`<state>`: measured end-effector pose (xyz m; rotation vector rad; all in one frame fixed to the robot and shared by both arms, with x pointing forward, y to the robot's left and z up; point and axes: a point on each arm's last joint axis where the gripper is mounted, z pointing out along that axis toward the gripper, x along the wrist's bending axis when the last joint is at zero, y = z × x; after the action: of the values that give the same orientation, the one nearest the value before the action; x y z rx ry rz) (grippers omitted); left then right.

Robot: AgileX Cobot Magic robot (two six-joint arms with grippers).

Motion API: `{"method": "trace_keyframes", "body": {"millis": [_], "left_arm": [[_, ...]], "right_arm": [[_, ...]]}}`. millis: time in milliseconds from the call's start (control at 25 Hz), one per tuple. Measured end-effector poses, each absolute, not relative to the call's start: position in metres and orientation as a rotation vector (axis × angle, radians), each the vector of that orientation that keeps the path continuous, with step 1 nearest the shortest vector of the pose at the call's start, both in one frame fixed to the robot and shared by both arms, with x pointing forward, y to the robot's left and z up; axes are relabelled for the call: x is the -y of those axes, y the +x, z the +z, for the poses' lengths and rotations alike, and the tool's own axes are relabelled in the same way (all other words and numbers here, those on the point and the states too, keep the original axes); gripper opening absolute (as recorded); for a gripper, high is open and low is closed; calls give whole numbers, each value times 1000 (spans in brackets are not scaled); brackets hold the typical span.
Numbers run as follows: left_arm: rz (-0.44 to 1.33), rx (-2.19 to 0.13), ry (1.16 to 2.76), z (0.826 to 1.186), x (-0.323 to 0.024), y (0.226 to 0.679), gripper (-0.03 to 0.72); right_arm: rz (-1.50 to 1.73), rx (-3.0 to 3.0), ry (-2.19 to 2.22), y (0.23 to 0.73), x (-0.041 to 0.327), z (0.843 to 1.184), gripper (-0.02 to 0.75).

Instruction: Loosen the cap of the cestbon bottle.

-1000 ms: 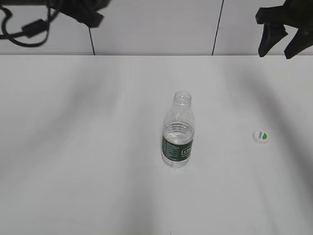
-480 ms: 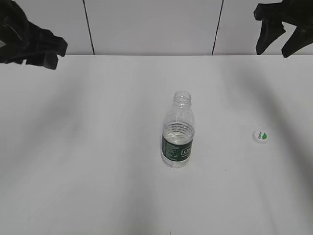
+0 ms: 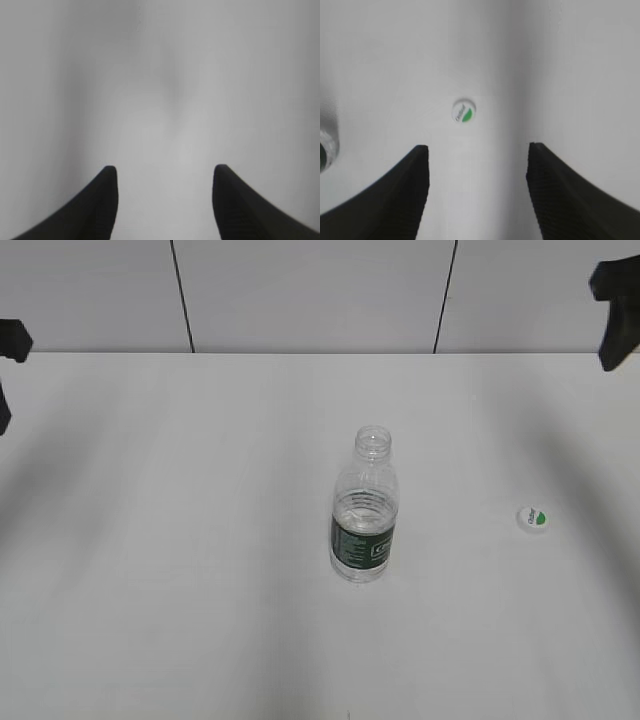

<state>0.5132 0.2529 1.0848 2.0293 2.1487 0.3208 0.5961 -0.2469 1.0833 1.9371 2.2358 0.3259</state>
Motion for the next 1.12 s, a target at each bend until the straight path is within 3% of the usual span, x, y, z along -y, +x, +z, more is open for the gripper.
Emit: {"method": "trace_keyframes", "body": {"millis": [200, 440, 800, 1120], "left_arm": [[301, -2179, 2012, 1090, -269, 511, 370], [379, -2060, 2061, 1108, -273, 489, 370], [522, -1958, 1987, 1120, -288, 394, 370], [710, -1753, 1911, 1110, -302, 305, 369]], "right_arm": [[337, -2211, 1926, 534, 257, 1102, 477], [478, -2160, 1891, 460, 264, 1126, 477], [693, -2026, 1766, 356, 278, 1141, 477], [784, -1962, 1706, 292, 287, 1108, 477]]}}
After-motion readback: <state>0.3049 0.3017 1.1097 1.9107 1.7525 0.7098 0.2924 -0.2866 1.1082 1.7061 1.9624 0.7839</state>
